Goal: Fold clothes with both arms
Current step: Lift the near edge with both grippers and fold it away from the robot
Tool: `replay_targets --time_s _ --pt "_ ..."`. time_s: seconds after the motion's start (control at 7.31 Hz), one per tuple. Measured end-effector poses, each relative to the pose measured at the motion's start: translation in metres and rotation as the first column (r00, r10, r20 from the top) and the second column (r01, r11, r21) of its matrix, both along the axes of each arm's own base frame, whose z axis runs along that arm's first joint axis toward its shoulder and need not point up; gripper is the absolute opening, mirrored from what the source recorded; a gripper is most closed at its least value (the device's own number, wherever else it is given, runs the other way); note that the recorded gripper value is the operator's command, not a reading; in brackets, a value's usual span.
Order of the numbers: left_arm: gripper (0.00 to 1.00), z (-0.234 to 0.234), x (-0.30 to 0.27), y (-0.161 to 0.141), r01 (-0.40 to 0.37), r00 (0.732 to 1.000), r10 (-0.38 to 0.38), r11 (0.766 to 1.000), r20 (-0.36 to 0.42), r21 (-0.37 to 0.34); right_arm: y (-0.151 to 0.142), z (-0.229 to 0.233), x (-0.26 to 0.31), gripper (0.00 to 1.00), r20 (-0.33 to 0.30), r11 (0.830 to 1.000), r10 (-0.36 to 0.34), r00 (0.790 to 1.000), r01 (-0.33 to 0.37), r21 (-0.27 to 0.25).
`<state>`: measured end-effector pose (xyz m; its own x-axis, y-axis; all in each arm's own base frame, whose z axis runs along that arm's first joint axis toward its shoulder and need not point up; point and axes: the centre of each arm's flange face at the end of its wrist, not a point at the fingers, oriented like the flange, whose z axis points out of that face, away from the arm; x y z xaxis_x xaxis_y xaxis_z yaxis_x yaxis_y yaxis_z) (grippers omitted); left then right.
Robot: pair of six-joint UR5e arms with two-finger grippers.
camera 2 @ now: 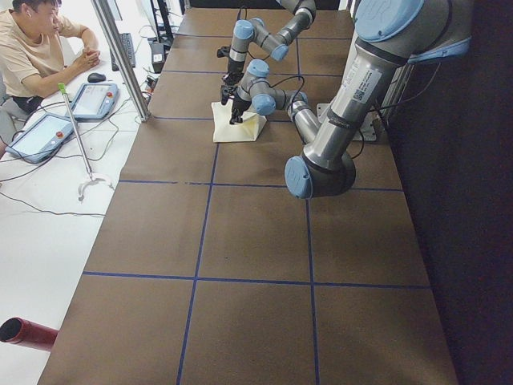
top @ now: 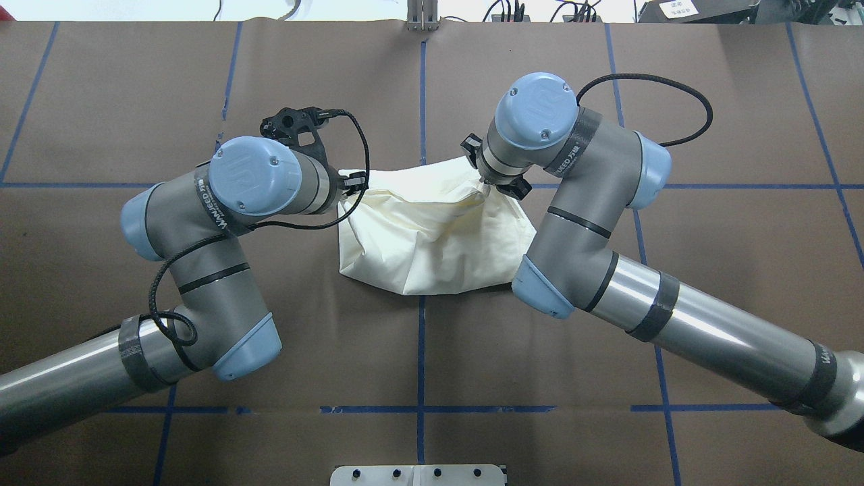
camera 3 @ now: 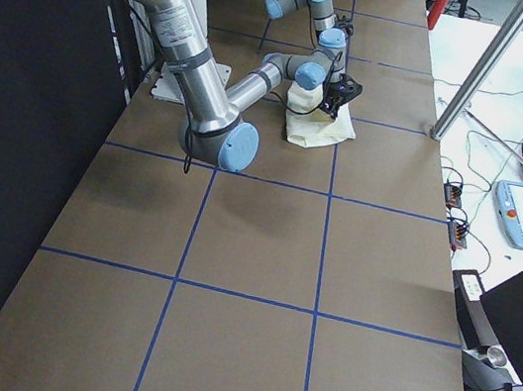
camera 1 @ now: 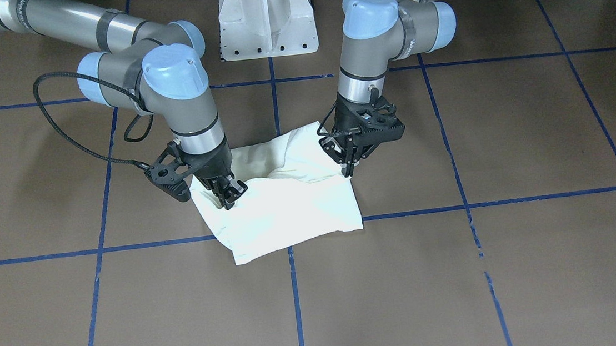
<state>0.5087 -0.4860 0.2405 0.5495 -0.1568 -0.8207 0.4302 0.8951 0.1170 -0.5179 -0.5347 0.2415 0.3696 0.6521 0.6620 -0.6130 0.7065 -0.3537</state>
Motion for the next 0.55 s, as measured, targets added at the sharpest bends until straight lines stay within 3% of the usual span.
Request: replay_targets --time_s 0.14,0.27,0.55 --pt "0.13 0.012 0.006 -0.013 0.010 1.000 -0.010 1.000 0.003 0.016 -0.008 0.008 -0.006 0.00 -0.001 1.000 -0.004 1.000 0.004 0.002" --pt "0.43 0.018 0.008 -0.026 0.019 1.000 -0.019 0.999 0.006 0.034 -0.013 0.014 -0.009 0.00 -0.008 1.000 -0.009 1.000 0.009 0.005" --pt "0.47 0.011 -0.002 -0.054 0.043 0.999 -0.041 0.996 -0.025 0.074 -0.018 0.019 -0.010 0.00 -0.021 1.000 -0.019 1.000 0.020 0.013"
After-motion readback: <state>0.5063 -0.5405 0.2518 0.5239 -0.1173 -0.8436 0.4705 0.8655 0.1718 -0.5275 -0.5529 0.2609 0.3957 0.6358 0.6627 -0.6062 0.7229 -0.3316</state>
